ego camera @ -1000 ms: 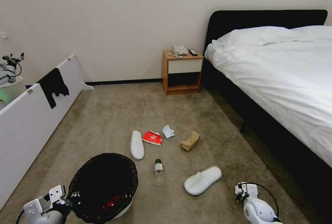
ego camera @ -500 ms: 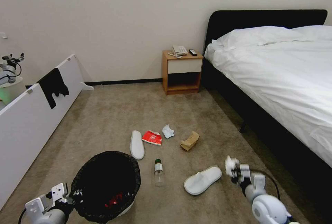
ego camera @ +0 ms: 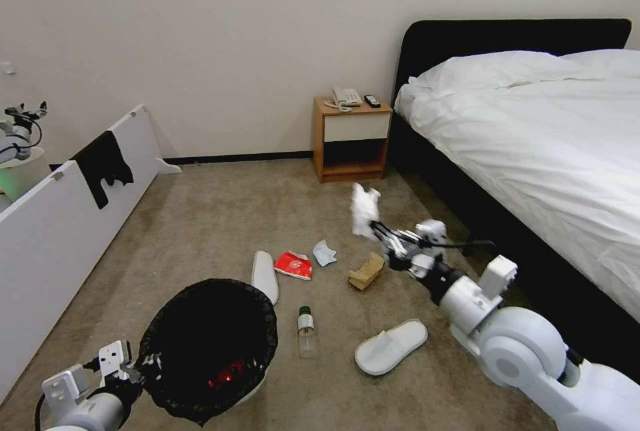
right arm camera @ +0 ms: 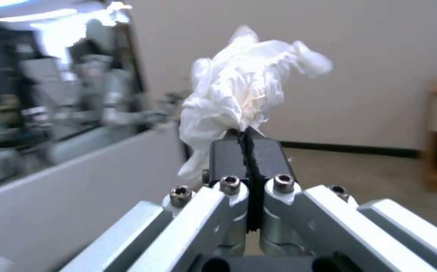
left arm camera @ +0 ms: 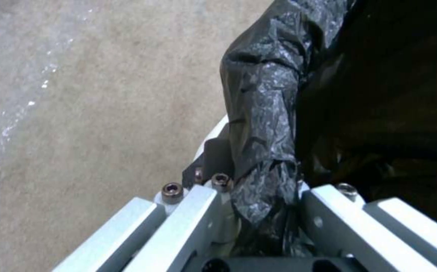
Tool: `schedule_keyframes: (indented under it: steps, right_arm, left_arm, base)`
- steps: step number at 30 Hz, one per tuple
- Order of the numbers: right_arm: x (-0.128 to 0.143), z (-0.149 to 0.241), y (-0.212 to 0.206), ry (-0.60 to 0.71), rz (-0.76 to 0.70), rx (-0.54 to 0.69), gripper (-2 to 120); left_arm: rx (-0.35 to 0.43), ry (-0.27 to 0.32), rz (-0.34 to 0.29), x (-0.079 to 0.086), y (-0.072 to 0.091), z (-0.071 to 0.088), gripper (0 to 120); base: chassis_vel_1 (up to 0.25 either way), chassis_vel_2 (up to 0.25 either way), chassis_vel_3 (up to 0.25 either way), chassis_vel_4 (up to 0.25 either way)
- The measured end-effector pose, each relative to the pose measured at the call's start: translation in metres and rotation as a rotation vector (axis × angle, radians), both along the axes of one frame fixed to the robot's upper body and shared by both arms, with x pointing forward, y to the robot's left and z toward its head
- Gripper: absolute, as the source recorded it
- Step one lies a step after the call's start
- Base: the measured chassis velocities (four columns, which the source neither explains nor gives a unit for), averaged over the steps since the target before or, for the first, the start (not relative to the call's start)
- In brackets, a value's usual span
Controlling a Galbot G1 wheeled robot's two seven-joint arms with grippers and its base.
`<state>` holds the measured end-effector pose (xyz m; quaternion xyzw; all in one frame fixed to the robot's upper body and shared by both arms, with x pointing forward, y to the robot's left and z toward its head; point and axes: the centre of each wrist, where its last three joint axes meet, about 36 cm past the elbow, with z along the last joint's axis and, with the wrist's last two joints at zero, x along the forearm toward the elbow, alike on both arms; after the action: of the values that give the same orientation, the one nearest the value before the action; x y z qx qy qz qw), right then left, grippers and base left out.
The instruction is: Pick up the trash bin, then pick up the garbage from the floor and place it into the trash bin.
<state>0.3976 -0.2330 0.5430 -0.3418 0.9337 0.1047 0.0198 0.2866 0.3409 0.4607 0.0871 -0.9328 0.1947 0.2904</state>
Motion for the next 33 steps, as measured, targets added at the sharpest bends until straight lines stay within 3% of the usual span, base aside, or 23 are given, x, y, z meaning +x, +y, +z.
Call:
schedule_keyframes:
  steps: [1, 2, 4, 10, 20, 33]
  right_arm:
    - [-0.005, 0.025, 0.018, -0.007, 0.072, 0.018, 0]
    - [-0.005, 0.025, 0.018, -0.007, 0.072, 0.018, 0]
    - [-0.012, 0.051, 0.056, 0.044, 0.208, 0.014, 0]
    - [-0.014, 0.072, 0.106, 0.091, 0.354, -0.088, 0]
    - [-0.024, 0.075, 0.149, 0.178, 0.448, -0.297, 0]
    - [-0.03, 0.058, 0.177, 0.283, 0.428, -0.524, 0]
  left_arm:
    - [0.002, -0.005, -0.011, 0.0, -0.001, 0.004, 1]
    - [0.002, -0.005, -0.011, 0.0, -0.001, 0.004, 1]
    - [0.005, -0.009, -0.028, 0.0, -0.003, 0.008, 1]
    - [0.007, -0.02, -0.043, 0.001, -0.007, 0.012, 1]
    - [0.02, -0.034, -0.05, 0.004, -0.006, 0.016, 1]
    - [0.023, -0.047, -0.049, 0.004, -0.003, 0.021, 1]
  base:
    - [0.0, 0.0, 0.0, 0.0]
    - [0.0, 0.0, 0.0, 0.0]
    - [0.0, 0.0, 0.0, 0.0]
    - [0.0, 0.0, 0.0, 0.0]
    - [0.0, 0.0, 0.0, 0.0]
    - [0.0, 0.0, 0.0, 0.0]
